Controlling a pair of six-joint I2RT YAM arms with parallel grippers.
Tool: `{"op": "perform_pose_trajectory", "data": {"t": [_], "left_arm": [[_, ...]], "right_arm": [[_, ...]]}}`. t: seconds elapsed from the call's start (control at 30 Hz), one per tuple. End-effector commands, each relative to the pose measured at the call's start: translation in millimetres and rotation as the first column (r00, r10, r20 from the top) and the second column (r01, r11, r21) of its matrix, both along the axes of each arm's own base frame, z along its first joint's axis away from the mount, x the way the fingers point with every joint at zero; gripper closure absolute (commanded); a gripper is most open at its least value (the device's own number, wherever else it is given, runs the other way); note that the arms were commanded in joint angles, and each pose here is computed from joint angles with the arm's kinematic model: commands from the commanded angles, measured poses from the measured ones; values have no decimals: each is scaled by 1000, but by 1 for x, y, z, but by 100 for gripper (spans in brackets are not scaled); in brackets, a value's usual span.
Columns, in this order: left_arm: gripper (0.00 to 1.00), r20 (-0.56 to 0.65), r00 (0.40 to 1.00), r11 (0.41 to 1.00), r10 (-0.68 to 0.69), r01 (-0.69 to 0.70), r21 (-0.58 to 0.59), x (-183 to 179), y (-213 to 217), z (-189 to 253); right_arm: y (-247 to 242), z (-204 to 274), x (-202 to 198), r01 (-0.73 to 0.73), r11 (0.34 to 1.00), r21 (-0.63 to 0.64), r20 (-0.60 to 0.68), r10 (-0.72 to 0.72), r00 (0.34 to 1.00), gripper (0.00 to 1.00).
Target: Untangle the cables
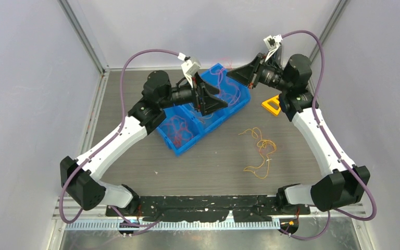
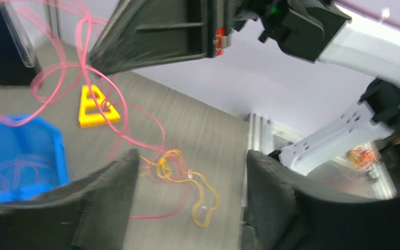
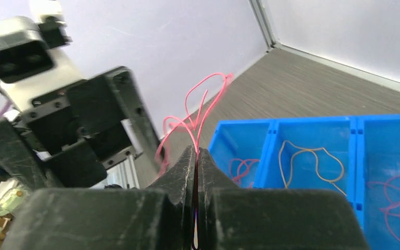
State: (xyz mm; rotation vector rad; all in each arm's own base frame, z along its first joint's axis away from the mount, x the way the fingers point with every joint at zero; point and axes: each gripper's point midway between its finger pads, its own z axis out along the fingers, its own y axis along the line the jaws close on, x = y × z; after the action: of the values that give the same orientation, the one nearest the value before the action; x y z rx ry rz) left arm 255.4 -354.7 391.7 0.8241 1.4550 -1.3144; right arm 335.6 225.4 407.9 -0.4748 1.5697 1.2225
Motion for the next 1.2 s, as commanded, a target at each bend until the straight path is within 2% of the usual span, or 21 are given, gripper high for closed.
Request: {"op": "perform_pose_trajectory", "data": {"t": [0.0,0.03,0.13,0.27,0.4,0.53,0.7,0.73,0.77,0.8,0.83,0.87,0.9,0.93,1.03,1.17], "left_arm": [[7,3,994,994,112,-112,4,18,19,11],[1,17,993,993,120,-120,0,17,22,15],[1,59,989,991,134,-135,17,15,38,15],[0,99,975,974,199,-207,87,20,74,-6],[0,154,935,923,321,-345,173,30,122,-26],[0,192,886,854,423,-460,242,35,157,-43],[0,202,863,816,462,-503,284,28,173,-58],[1,201,859,809,470,-511,291,27,175,-61],[1,199,856,803,477,-516,298,26,177,-64],[1,196,851,795,487,-525,305,26,180,-66],[0,194,847,787,496,-532,311,25,182,-68],[1,193,842,781,504,-540,314,25,185,-69],[1,193,837,774,512,-547,319,24,187,-70],[1,210,832,767,513,-554,324,24,190,-71],[1,228,824,752,518,-566,338,24,195,-74],[1,246,811,730,530,-584,355,25,202,-74]], "right_arm": [[3,30,-12,-43,997,65,60,39,997,95],[2,28,-10,-32,998,61,57,28,998,95],[-3,21,1,10,999,45,41,-12,999,95],[-19,12,27,101,995,12,48,-102,994,95],[-32,-6,56,162,982,-94,111,-151,982,95],[-44,-50,89,193,950,-248,145,-160,976,95],[-55,-91,130,190,889,-416,202,-114,973,95],[-55,-112,141,171,873,-456,187,-94,978,95],[-57,-108,150,190,863,-468,213,-99,972,95],[-58,-131,162,173,847,-502,183,-91,979,95],[-59,-124,173,197,837,-511,214,-98,972,95],[-59,-148,183,172,824,-540,178,-88,980,95],[-59,-141,193,188,820,-541,201,-92,975,95],[-57,-163,201,162,813,-559,161,-86,983,95],[-48,-168,224,171,799,-577,177,-82,981,95],[-30,-210,242,150,760,-632,144,-74,987,95]]}}
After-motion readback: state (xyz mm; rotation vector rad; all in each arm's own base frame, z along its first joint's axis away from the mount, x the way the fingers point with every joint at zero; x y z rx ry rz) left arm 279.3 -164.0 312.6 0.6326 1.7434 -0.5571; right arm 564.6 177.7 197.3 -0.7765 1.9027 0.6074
